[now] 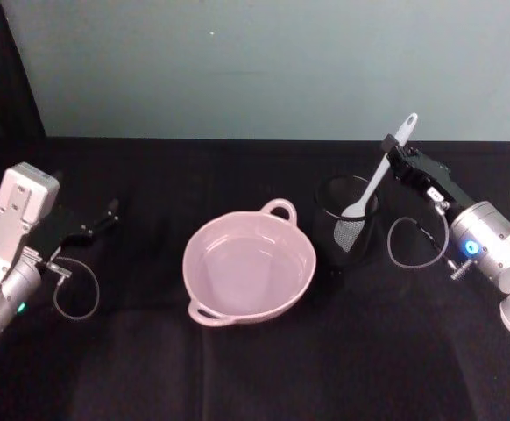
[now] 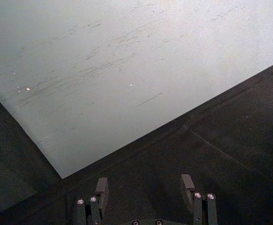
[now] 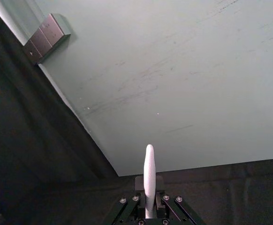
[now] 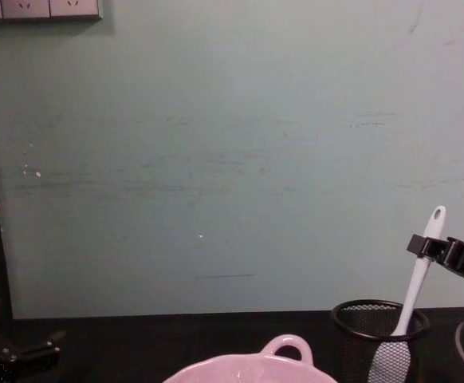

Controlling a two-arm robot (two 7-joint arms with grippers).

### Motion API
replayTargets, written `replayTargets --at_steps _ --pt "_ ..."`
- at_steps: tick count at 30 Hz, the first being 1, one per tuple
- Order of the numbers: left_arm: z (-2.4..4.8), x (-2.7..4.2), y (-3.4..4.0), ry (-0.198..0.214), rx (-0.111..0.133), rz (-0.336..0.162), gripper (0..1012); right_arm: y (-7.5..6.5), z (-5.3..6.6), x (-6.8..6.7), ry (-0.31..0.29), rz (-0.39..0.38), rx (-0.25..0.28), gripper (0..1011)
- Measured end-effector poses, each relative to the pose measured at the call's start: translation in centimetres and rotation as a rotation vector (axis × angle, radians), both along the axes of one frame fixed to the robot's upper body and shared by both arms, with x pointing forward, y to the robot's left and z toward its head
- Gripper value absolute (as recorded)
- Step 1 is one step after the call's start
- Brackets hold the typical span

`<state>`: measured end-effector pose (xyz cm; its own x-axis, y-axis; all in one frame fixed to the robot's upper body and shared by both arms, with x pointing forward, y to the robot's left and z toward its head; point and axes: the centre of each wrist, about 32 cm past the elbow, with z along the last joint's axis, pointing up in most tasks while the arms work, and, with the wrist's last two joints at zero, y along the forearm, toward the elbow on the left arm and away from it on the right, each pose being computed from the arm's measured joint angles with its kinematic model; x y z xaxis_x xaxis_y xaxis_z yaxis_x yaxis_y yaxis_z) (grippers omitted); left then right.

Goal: Use the one hand to pick up the spoon and stir the clear water in the bowl.

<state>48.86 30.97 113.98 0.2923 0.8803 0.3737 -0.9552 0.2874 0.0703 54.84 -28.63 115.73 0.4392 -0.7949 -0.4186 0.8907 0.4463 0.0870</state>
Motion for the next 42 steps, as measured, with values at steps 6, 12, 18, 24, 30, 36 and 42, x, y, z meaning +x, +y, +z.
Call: replayTargets --at_steps 6,12,18,24,30,36,42 --pt "0.0 0.0 0.0 0.0 0.0 0.0 1011 0.09 -0.09 -0.17 0.003 -0.008 -0.003 118" --pt "0.0 0.0 0.0 0.0 0.0 0.0 1011 0.25 -0.16 -0.21 0.004 -0.011 -0.008 118" --pt "0.0 0.0 0.0 0.0 0.0 0.0 1011 0.41 -0.34 -0.21 0.007 -0.011 -0.015 118" --pt "0.0 0.0 0.0 0.0 0.0 0.0 1011 0.54 -0.47 -0.12 0.007 -0.01 -0.021 118" --pt "0.0 0.0 0.0 0.0 0.0 0.0 1011 0.55 -0.58 -0.1 0.006 -0.011 -0.022 118" --pt "0.0 0.0 0.0 0.0 0.0 0.0 1011 0.55 -0.57 -0.11 0.005 -0.011 -0.023 118" --pt "0.0 0.0 0.0 0.0 0.0 0.0 1011 0.55 -0.55 -0.1 0.005 -0.011 -0.023 222"
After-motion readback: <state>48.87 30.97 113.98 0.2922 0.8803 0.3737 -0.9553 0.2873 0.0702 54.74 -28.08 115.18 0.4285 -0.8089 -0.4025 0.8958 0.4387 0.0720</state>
